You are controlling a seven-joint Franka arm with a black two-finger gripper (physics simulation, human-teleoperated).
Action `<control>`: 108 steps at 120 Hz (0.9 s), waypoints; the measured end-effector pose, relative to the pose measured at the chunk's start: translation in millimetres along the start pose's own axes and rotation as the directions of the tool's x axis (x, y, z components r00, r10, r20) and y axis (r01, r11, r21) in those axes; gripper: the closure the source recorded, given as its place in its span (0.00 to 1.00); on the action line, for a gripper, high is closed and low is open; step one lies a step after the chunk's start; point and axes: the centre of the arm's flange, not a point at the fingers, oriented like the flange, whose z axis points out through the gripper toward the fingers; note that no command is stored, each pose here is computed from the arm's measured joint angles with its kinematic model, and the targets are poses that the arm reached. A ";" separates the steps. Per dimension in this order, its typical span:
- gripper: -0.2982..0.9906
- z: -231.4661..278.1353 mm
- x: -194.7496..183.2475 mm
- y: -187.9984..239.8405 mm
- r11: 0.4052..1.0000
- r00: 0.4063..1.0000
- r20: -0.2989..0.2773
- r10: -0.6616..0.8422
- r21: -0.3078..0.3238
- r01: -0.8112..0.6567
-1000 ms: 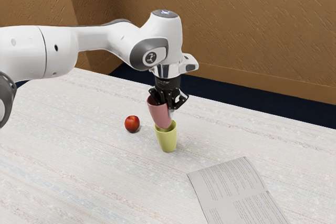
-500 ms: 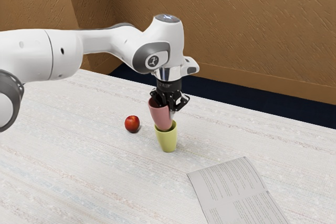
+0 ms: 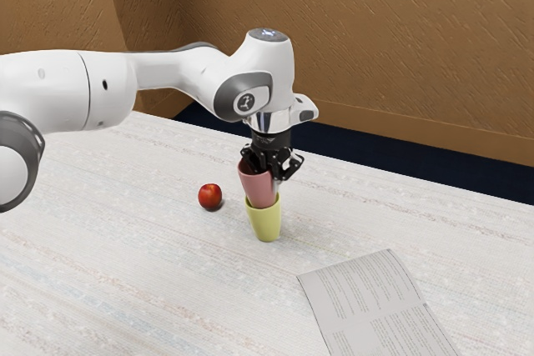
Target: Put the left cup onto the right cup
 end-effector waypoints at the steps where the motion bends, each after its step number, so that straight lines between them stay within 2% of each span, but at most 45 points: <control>1: 0.76 0.2 0.0 0.0 1.000 1.000 0.000 0.000 0.000 0.000; 21: 0.50 0.9 0.2 0.4 1.000 1.000 0.001 0.000 -0.004 0.000; 40: 0.36 -7.6 -0.3 1.6 1.000 1.000 -0.012 0.002 -0.006 -0.002; 75: 0.26 -95.9 -20.7 13.9 1.000 0.992 -0.128 0.019 -0.020 -0.022; 85: 0.25 -139.0 -33.4 -9.4 1.000 0.988 -0.153 -0.013 -0.013 0.011; 108: 0.24 -208.0 -85.1 -109.0 0.989 0.981 -0.132 -0.139 0.029 0.144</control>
